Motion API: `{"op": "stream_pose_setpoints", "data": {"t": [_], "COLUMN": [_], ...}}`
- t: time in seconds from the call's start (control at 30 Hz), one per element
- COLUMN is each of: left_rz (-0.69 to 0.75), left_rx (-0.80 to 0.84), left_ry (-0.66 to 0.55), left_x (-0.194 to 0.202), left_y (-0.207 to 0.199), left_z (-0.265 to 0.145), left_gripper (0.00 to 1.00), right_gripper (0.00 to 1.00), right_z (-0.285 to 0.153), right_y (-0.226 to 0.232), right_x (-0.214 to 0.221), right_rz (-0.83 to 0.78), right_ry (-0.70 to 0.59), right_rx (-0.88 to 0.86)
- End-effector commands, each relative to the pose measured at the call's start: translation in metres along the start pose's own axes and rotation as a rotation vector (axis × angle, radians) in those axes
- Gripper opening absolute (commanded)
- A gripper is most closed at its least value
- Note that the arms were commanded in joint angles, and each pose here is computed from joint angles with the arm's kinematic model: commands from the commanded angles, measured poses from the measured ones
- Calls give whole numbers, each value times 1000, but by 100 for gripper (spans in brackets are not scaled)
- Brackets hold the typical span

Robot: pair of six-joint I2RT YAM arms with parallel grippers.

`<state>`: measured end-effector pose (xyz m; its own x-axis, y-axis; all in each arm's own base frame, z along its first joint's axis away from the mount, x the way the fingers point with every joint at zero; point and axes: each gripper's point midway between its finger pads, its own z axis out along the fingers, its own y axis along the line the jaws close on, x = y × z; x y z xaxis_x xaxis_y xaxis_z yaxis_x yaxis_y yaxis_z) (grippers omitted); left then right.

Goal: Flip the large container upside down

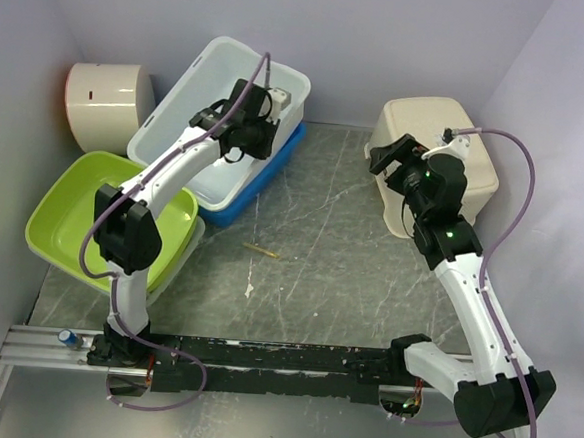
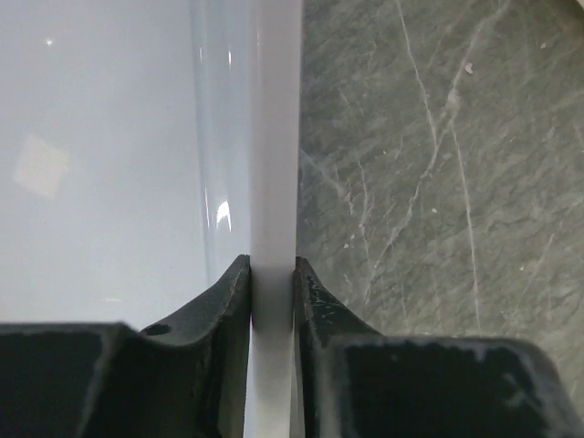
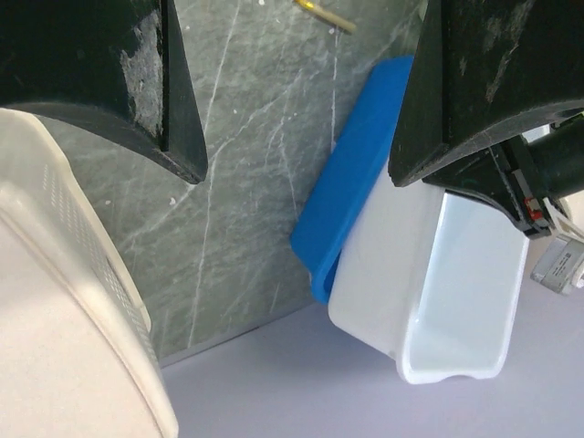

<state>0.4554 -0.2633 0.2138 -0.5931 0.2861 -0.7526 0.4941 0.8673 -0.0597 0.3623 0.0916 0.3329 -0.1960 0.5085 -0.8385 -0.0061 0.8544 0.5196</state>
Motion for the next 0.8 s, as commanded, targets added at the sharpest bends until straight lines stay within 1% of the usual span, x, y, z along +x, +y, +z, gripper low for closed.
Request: {"op": "stream_pose_setpoints", "data": {"t": [0.0,0.1,0.17,0.2,0.37,0.4,0.53,0.63,0.77], "left_rz": [69,96,113,121,154,156,163,157,143], "left_rx": [-99,-155,-176,-186,-221,-223,-189,-137,-63], "left_ry": [-53,-96,-144,-170,-330,-377,-516,-599,-669], "left_x": [-27,-47,-64,-73,-117,-127,-151,-162,-171], "left_y": [1,-3,-9,-11,-22,-24,-35,-44,-56], "left_z": [-8,-29,-50,-62,-127,-146,-199,-229,-256], "left_gripper": [20,17,9,7,7,7,7,7,7], "right_gripper": [81,81,81,81,81,81,81,81,81], "right_z": [-13,-17,-18,-17,-14,-14,-13,-14,-17], "right_y": [-6,-4,-2,-1,-2,-2,-2,-3,-3], "right_x": [-5,-14,-19,-19,-14,-12,-10,-12,-15], "right_rz": [-10,-24,-28,-27,-10,-5,1,4,6], "right_ry": [9,-4,-12,-13,-4,0,8,3,-4], "right_rx": [41,45,46,44,40,40,42,47,52]}}
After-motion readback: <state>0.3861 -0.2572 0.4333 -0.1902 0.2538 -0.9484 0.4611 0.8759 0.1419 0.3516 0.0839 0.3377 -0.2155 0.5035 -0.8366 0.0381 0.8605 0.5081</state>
